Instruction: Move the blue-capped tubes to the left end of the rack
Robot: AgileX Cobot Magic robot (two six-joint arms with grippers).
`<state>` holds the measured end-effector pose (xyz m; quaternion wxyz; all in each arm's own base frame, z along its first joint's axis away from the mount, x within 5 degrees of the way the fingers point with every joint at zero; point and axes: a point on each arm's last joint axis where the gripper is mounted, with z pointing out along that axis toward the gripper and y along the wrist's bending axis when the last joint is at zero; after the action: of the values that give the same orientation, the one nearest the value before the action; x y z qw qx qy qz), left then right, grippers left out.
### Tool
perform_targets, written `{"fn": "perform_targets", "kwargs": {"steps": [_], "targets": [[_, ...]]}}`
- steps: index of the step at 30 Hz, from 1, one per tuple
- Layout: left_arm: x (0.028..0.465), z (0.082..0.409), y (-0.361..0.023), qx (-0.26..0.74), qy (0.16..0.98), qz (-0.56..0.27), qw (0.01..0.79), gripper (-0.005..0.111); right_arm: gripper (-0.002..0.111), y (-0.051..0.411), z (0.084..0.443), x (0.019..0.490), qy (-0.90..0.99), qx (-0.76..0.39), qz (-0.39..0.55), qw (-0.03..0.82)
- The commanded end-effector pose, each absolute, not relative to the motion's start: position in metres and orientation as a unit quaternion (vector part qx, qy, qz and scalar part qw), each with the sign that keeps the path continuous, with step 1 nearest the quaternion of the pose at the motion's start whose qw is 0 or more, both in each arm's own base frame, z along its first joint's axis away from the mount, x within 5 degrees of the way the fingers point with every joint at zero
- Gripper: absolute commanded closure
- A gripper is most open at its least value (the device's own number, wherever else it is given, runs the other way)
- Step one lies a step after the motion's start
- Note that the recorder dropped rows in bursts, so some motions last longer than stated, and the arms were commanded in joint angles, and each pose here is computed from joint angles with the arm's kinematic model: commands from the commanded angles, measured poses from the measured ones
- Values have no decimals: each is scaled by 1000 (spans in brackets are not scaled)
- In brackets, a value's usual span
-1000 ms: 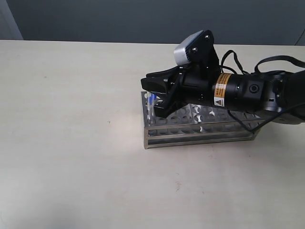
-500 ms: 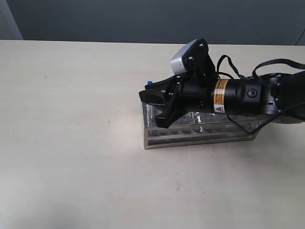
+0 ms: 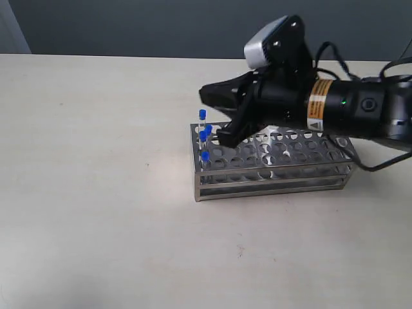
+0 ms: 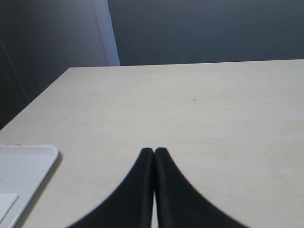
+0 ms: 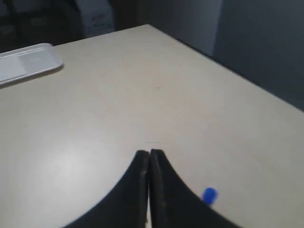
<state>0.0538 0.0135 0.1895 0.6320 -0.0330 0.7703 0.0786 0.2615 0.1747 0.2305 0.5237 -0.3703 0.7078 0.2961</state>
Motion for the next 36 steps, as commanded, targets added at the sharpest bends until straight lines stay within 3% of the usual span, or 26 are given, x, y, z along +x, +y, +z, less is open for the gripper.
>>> {"fn": "perform_targets", "kwargs": {"steps": [1, 7, 11, 13, 19, 36], "targets": [[54, 190, 13, -31, 767, 77, 637, 106, 109, 143, 265, 257, 754, -304, 187, 552], [54, 190, 13, -31, 767, 77, 637, 106, 109, 93, 314, 222, 739, -212, 151, 621], [54, 190, 13, -31, 767, 77, 637, 106, 109, 57, 316, 197, 780, -133, 60, 608], [54, 190, 13, -31, 767, 77, 637, 106, 109, 48, 314, 183, 789, -89, 63, 605], [54, 190, 13, -31, 767, 77, 637, 106, 109, 45, 313, 151, 757, -50, 142, 636], [54, 190, 13, -31, 767, 77, 637, 106, 109, 42, 315, 145, 750, -48, 142, 644]]}}
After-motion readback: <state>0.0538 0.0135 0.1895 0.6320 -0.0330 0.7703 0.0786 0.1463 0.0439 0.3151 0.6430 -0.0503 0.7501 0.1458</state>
